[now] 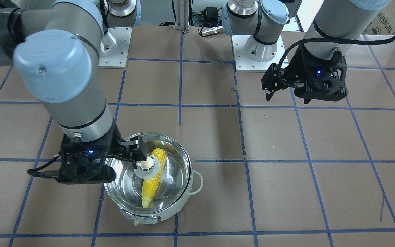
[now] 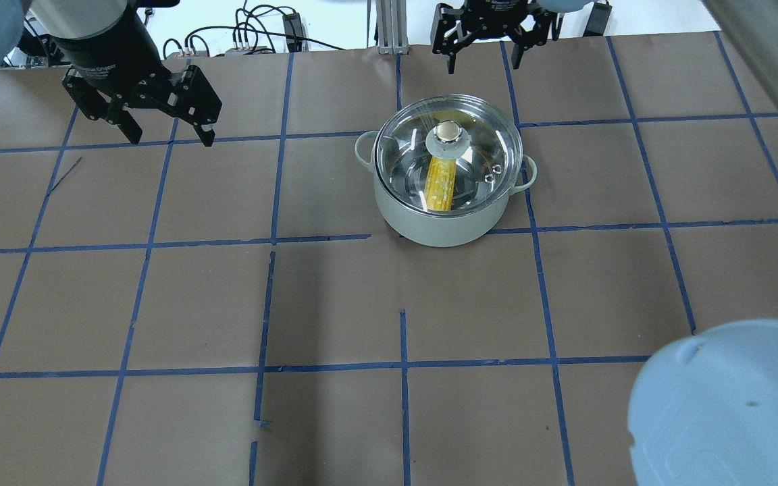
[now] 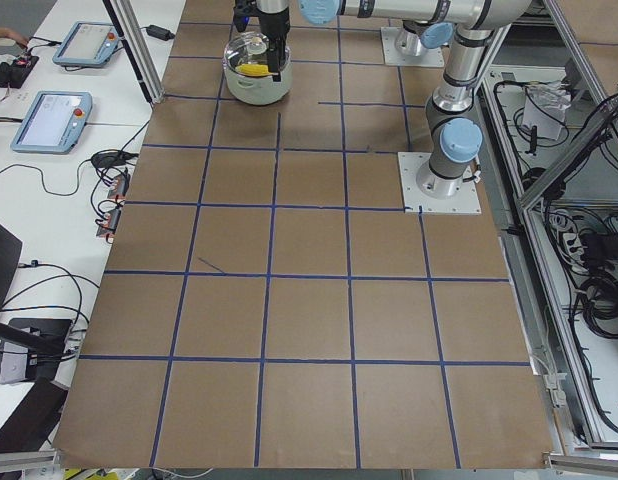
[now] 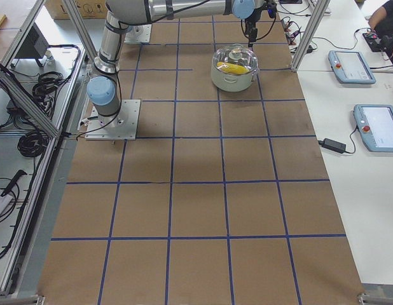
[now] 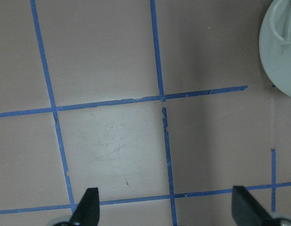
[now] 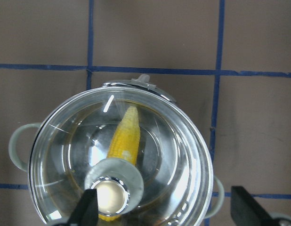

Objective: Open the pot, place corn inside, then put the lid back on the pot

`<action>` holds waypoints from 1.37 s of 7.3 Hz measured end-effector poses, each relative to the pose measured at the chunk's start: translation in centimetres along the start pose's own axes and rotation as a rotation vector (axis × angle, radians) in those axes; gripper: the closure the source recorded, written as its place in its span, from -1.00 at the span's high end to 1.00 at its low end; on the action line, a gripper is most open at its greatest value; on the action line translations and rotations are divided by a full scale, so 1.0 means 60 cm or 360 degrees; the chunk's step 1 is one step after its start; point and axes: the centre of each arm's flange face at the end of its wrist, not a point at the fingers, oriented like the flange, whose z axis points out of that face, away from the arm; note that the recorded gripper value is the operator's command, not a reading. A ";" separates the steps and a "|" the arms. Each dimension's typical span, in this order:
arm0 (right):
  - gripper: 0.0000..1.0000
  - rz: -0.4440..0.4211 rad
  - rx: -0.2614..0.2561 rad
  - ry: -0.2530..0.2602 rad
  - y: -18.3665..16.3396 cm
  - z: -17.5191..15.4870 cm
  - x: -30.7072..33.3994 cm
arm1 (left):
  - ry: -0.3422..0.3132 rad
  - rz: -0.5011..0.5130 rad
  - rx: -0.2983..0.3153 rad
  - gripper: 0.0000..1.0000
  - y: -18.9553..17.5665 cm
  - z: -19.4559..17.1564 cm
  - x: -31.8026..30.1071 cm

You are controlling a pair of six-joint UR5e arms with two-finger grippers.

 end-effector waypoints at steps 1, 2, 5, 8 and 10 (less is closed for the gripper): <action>0.99 0.0017 0.0007 0.0011 0.010 -0.021 0.055 | 0.0000 0.0000 0.0000 1.00 0.000 0.000 0.000; 0.99 0.0041 0.0011 0.0021 0.032 -0.049 0.112 | 0.0000 0.0000 0.0000 1.00 0.000 0.000 0.000; 0.99 0.0100 -0.0077 0.0012 0.110 -0.049 0.209 | 0.0000 0.0000 -0.0002 1.00 0.001 0.001 0.001; 0.99 0.0118 -0.0107 0.0010 0.148 -0.038 0.207 | 0.0001 0.0000 -0.0006 1.00 0.003 0.003 0.002; 0.99 0.0109 -0.0114 0.0003 0.151 -0.036 0.199 | 0.0001 0.0000 -0.0008 1.00 0.003 0.004 0.002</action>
